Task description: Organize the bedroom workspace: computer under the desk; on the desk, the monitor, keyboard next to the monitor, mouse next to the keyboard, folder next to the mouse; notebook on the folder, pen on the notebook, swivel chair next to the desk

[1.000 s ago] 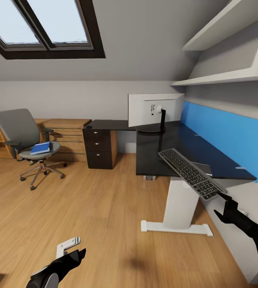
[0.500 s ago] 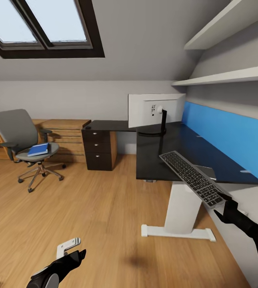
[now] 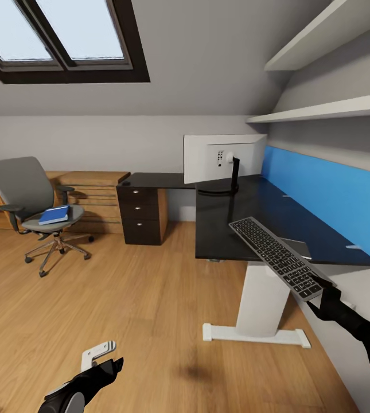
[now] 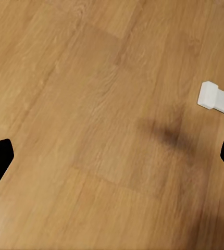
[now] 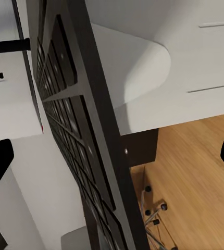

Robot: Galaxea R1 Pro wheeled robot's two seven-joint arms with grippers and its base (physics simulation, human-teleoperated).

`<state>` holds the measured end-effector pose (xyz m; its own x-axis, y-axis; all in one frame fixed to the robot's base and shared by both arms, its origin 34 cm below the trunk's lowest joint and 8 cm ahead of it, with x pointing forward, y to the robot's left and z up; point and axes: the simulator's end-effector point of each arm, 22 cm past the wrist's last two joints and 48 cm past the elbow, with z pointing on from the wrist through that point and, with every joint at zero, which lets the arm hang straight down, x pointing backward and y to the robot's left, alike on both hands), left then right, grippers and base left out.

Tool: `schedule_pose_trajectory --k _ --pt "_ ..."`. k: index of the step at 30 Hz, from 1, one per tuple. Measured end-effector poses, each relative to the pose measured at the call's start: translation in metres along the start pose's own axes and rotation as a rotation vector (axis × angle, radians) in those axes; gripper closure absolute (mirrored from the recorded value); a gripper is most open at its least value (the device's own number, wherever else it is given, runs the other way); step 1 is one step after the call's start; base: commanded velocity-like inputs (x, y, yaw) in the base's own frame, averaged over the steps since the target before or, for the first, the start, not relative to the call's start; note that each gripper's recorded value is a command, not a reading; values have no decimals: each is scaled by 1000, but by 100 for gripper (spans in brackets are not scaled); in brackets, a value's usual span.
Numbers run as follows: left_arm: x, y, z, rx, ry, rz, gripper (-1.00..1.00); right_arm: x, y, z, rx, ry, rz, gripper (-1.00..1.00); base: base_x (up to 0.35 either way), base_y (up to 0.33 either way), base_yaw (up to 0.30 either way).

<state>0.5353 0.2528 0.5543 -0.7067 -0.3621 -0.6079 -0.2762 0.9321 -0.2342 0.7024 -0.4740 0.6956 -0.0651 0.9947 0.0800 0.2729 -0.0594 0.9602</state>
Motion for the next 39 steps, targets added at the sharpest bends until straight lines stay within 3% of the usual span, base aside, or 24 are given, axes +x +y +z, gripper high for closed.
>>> schedule_pose_trajectory --k 24,25,39 --pt "0 1 0 -1 0 -3 -100 1 0 0 2 3 -3 -100 7 0 0" --pt "0 1 0 -1 0 -3 -100 1 0 0 2 3 -3 100 0 0 0" --pt "0 0 0 -1 0 -3 -100 5 3 2 -2 12 -13 100 0 0 0"
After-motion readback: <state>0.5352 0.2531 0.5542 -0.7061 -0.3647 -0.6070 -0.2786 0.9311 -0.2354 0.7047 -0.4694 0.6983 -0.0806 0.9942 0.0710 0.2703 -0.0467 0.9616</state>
